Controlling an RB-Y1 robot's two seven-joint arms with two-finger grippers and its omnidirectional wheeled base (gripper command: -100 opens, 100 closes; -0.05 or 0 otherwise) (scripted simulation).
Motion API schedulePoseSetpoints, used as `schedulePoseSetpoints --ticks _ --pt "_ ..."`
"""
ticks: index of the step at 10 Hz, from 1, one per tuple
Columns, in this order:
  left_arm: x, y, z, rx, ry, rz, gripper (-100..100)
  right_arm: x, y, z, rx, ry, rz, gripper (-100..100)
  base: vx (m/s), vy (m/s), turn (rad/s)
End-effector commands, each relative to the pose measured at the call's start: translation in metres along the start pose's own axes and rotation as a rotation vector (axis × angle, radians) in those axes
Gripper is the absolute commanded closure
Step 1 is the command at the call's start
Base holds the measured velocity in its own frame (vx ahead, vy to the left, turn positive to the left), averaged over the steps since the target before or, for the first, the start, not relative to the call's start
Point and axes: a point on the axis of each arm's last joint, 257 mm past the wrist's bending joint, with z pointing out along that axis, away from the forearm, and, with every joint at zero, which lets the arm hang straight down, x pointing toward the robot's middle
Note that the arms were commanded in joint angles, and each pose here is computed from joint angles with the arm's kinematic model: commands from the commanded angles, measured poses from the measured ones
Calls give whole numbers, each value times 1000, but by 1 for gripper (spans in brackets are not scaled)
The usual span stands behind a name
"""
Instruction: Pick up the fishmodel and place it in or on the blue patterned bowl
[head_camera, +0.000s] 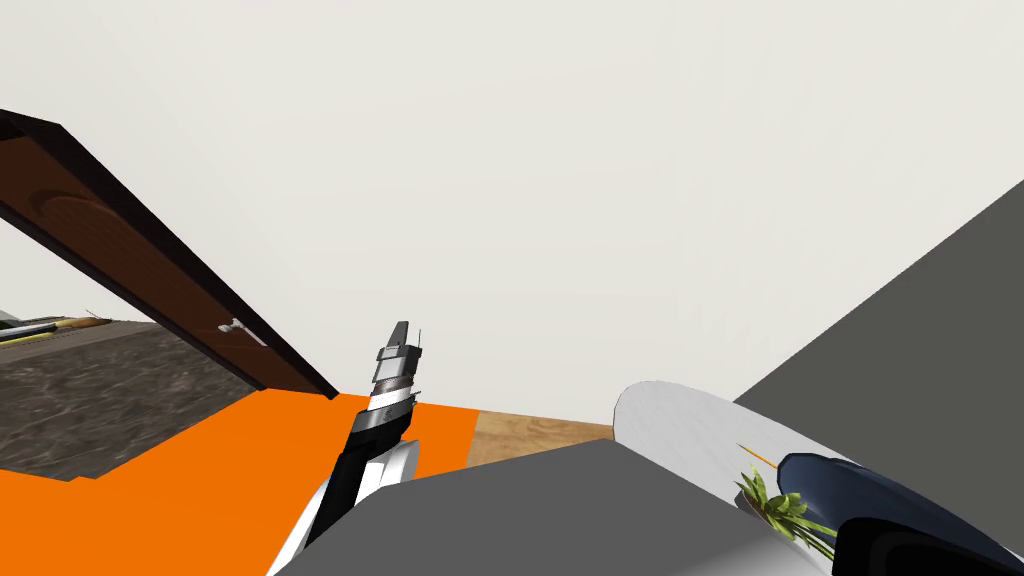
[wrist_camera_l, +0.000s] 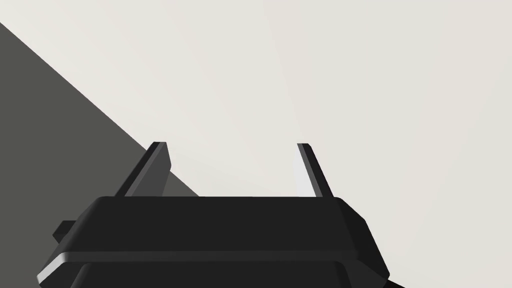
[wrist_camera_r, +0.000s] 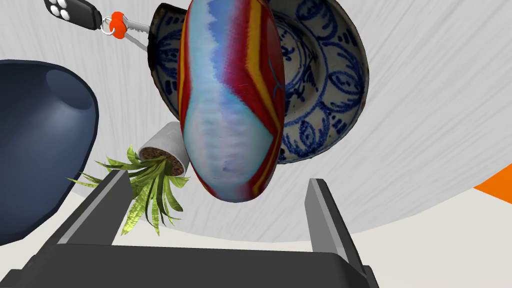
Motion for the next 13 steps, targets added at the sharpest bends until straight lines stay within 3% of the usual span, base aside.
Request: schedulePoseSetpoints --ticks 1,2,3,6,7,8,13 --pt "0 0 0 0 0 0 0 0 0 0 0 0 0 -100 0 0 0" --pt "0 0 0 0 0 0 0 0 0 0 0 0 0 0 0 0 0" --pt "0 0 0 0 0 0 0 -7 -8 -11 -5 -5 -8 -100 8 0 -80" --pt "0 0 0 0 0 0 0 -22 -21 -31 -22 -13 -28 -100 16 6 -74" --pt "0 0 0 0 0 0 0 -17 -18 -30 -17 -11 -25 -100 6 3 -13" --pt "0 0 0 0 0 0 0 -18 -18 -30 -19 -12 -24 0 0 0 0" --pt "0 0 0 0 0 0 0 -18 -18 -30 -19 -12 -24 0 0 0 0"
